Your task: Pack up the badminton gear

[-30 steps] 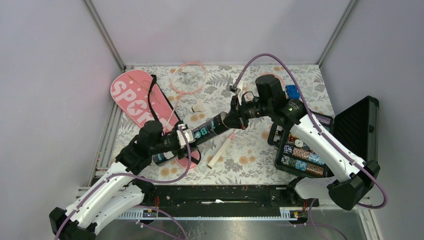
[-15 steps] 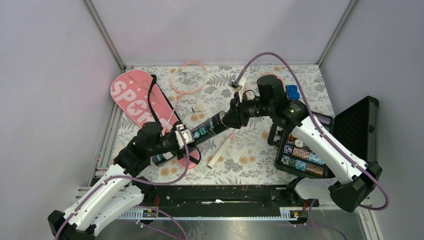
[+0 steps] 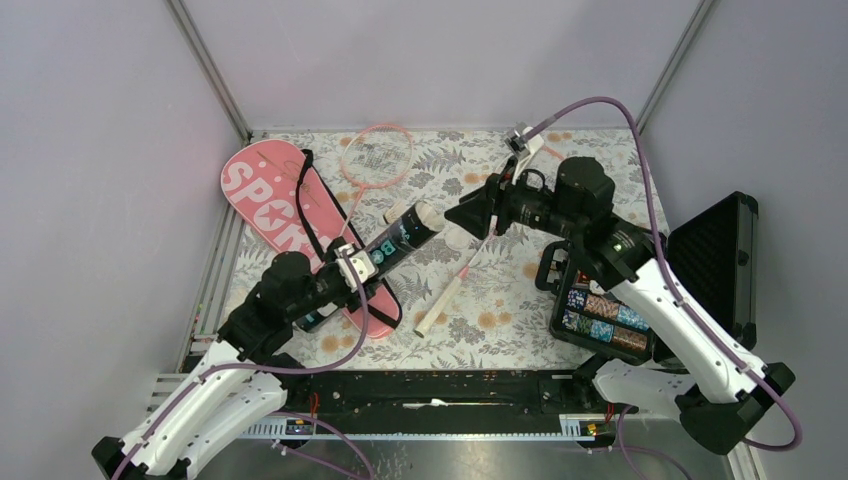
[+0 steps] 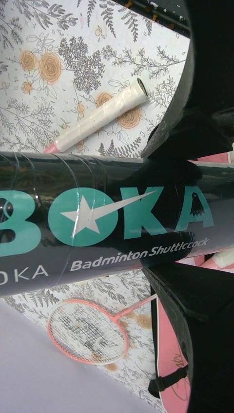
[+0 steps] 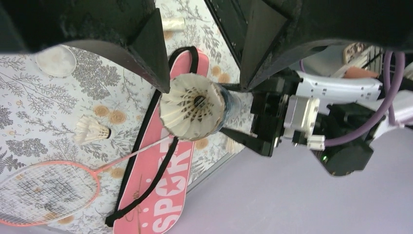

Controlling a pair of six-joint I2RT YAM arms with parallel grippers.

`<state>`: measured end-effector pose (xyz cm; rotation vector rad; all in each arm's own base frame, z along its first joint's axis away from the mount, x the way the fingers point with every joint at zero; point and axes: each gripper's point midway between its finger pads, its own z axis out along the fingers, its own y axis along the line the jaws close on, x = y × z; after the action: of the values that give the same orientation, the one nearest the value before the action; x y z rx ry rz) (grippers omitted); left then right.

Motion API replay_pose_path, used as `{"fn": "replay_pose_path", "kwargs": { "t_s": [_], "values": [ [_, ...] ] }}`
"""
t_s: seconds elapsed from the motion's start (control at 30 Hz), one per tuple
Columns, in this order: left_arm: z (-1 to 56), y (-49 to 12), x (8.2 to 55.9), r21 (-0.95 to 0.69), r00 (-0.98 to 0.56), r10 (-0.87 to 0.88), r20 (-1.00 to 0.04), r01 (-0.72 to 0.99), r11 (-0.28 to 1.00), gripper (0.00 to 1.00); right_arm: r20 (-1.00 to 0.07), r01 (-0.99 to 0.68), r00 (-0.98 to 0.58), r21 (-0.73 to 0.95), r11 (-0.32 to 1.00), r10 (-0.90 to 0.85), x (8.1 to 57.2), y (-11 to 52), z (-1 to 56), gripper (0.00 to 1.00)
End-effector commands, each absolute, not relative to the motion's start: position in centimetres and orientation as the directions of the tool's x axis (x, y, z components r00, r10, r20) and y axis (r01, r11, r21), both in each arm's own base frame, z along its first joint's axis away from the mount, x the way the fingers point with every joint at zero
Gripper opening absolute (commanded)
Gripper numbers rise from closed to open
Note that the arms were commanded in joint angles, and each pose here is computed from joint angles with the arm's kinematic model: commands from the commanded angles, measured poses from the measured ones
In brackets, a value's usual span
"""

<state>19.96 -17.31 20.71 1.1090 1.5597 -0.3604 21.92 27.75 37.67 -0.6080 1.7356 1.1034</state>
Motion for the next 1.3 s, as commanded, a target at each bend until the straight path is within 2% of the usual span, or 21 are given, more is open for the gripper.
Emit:
{"fn": "replay_pose_path", "kwargs": {
  "t_s": [0.0,0.23,0.47,0.9,1.07,1.13,1.27],
  "values": [
    [23.3,-17.1,20.9,0.365,0.139,0.403,-0.905,0.741,0.564,0.20,-0.883,-0.724,-0.442,0.457,0.517,0.161,24.8,28.8,37.6,0.61],
    [23.4,-17.9,19.9,0.363,0.172,0.382,-0.908,0.778,0.513,0.20,-0.864,-0.699,-0.493,0.462,0.546,0.100,25.9,29.5,36.8,0.72],
    [23.8,-18.1,19.5,0.367,0.192,0.368,-0.910,0.785,0.499,0.20,-0.836,-0.680,-0.548,0.459,0.572,0.020,26.3,29.2,34.0,0.64],
    [24.2,-18.3,19.9,0.368,0.195,0.365,-0.910,0.783,0.501,0.20,-0.759,-0.672,-0.651,0.572,0.471,-0.008,26.4,32.3,31.1,0.56],
    [23.5,-17.9,20.4,0.367,0.170,0.385,-0.907,0.769,0.523,0.19,-0.765,-0.678,-0.644,0.578,0.453,0.011,26.4,32.5,32.3,0.66],
    [23.3,-17.7,20.7,0.362,0.154,0.392,-0.907,0.760,0.539,0.19,-0.764,-0.675,-0.645,0.587,0.448,0.030,26.6,32.4,33.1,0.75],
    [23.0,-16.8,21.2,0.358,0.121,0.404,-0.907,0.726,0.587,0.19,-0.756,-0.640,-0.643,0.620,0.453,0.127,27.8,31.4,34.6,0.77]
  ]
}}
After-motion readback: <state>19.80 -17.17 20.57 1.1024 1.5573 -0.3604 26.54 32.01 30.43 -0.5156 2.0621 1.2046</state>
